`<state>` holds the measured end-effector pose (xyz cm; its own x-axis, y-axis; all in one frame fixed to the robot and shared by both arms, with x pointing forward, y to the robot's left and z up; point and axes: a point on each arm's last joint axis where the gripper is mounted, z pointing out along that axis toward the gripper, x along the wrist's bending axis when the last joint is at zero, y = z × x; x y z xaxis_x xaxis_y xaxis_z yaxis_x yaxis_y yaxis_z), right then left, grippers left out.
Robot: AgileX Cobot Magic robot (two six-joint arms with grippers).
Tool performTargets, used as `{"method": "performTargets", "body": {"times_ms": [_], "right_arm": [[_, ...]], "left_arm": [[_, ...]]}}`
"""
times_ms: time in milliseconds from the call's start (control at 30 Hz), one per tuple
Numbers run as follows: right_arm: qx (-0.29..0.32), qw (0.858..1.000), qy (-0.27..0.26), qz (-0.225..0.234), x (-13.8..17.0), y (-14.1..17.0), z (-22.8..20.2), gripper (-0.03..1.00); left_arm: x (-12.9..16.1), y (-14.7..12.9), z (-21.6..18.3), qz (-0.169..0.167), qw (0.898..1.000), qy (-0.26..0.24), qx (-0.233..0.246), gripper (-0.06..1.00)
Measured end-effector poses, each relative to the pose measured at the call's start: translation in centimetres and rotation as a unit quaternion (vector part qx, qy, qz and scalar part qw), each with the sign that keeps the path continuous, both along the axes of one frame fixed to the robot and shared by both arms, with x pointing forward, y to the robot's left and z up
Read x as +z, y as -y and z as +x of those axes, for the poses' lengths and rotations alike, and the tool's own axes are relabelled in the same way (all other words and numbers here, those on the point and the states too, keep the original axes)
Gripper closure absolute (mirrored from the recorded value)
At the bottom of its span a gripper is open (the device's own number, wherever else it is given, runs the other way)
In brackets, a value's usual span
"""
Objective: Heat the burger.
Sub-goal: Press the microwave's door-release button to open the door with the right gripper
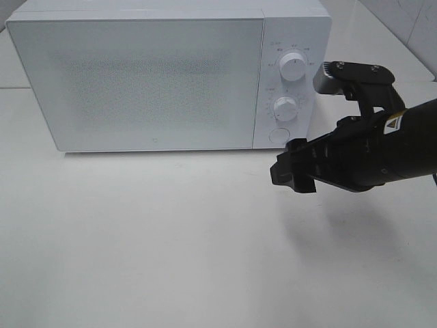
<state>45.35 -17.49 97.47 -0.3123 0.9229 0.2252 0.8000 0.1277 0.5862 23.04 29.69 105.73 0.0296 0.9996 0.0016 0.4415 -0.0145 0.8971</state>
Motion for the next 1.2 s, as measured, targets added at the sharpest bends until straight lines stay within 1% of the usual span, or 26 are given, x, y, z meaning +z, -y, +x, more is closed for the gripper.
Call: {"method": "performTargets", "body": {"times_ms": [33, 100, 133, 267, 300, 333, 400, 433, 500, 533, 600, 733, 800, 900, 967, 1000, 1033, 1100, 1133, 1167, 1200], "right_arm": [[0.019, 1.0, -0.005, -0.014, 0.4, 0.2, -0.6, 0.17], [0.029, 0.999, -0.007, -0.023, 0.6, 0.4, -0.9, 0.17], [0.045, 0.998, -0.013, -0.041, 1.1, 0.8, -1.6, 0.17], [0.058, 0.997, -0.016, -0.058, 2.1, 1.5, -2.7, 0.17], [0.06, 0.996, -0.014, -0.063, 2.9, 1.9, -3.4, 0.17], [0.06, 0.996, -0.014, -0.063, 2.9, 1.9, -3.4, 0.17], [0.065, 0.995, 0.0, -0.07, 4.4, 2.8, -4.8, 0.18], [0.065, 0.995, 0.0, -0.07, 4.4, 2.8, -4.8, 0.18], [0.063, 0.996, 0.017, -0.067, 5.9, 3.7, -6.3, 0.18], [0.063, 0.996, 0.017, -0.067, 5.9, 3.7, -6.3, 0.18], [0.064, 0.995, 0.03, -0.07, 7.1, 4.6, -7.8, 0.19], [0.061, 0.994, 0.039, -0.077, 7.9, 5.7, -9.4, 0.2], [0.054, 0.994, 0.056, -0.082, 8.8, 6.9, -11.3, 0.2], [0.046, 0.993, 0.071, -0.086, 9.3, 7.8, -12.4, 0.2], [0.022, 0.992, 0.084, -0.093, 9.7, 9.1, -13.8, 0.2], [0.022, 0.992, 0.084, -0.093, 9.7, 9.1, -13.8, 0.2], [-0.001, 0.991, 0.09, -0.095, 9.9, 10.0, -14.7, 0.2], [-0.012, 0.991, 0.091, -0.096, 10.0, 10.3, -15.1, 0.2], [-0.041, 0.989, 0.102, -0.095, 10.1, 11.1, -16.0, 0.2], [-0.053, 0.988, 0.107, -0.096, 10.2, 11.4, -16.4, 0.2], [-0.053, 0.988, 0.107, -0.096, 10.2, 11.4, -16.4, 0.2]], "left_arm": [[0.0, 0.0, 0.0, 0.0, 1.0, 0.0, 0.0, -0.04], [0.0, 0.0, 0.0, 0.0, 1.0, 0.0, 0.0, -0.04], [0.0, 0.0, 0.0, 0.0, 1.0, 0.0, 0.0, -0.04], [0.0, 0.0, 0.0, 0.0, 1.0, 0.0, 0.0, -0.04], [0.0, 0.0, 0.0, 0.0, 1.0, 0.0, 0.0, -0.04], [0.0, 0.0, 0.0, 0.0, 1.0, 0.0, 0.0, -0.04], [0.0, 0.0, 0.0, 0.0, 1.0, 0.0, 0.0, -0.04], [0.0, 0.0, 0.0, 0.0, 1.0, 0.0, 0.0, -0.04], [0.0, 0.0, 0.0, 0.0, 1.0, 0.0, 0.0, -0.04], [0.0, 0.0, 0.0, 0.0, 1.0, 0.0, 0.0, -0.04], [0.0, 0.0, 0.0, 0.0, 1.0, 0.0, 0.0, -0.04], [0.0, 0.0, 0.0, 0.0, 1.0, 0.0, 0.0, -0.04], [0.0, 0.0, 0.0, 0.0, 1.0, 0.0, 0.0, -0.04], [0.0, 0.0, 0.0, 0.0, 1.0, 0.0, 0.0, -0.04], [0.0, 0.0, 0.0, 0.0, 1.0, 0.0, 0.0, -0.04], [0.0, 0.0, 0.0, 0.0, 1.0, 0.0, 0.0, -0.04], [0.0, 0.0, 0.0, 0.0, 1.0, 0.0, 0.0, -0.04], [0.0, 0.0, 0.0, 0.0, 1.0, 0.0, 0.0, -0.04], [0.0, 0.0, 0.0, 0.0, 1.0, 0.0, 0.0, -0.04], [0.0, 0.0, 0.0, 0.0, 1.0, 0.0, 0.0, -0.04], [0.0, 0.0, 0.0, 0.0, 1.0, 0.0, 0.0, -0.04]]}}
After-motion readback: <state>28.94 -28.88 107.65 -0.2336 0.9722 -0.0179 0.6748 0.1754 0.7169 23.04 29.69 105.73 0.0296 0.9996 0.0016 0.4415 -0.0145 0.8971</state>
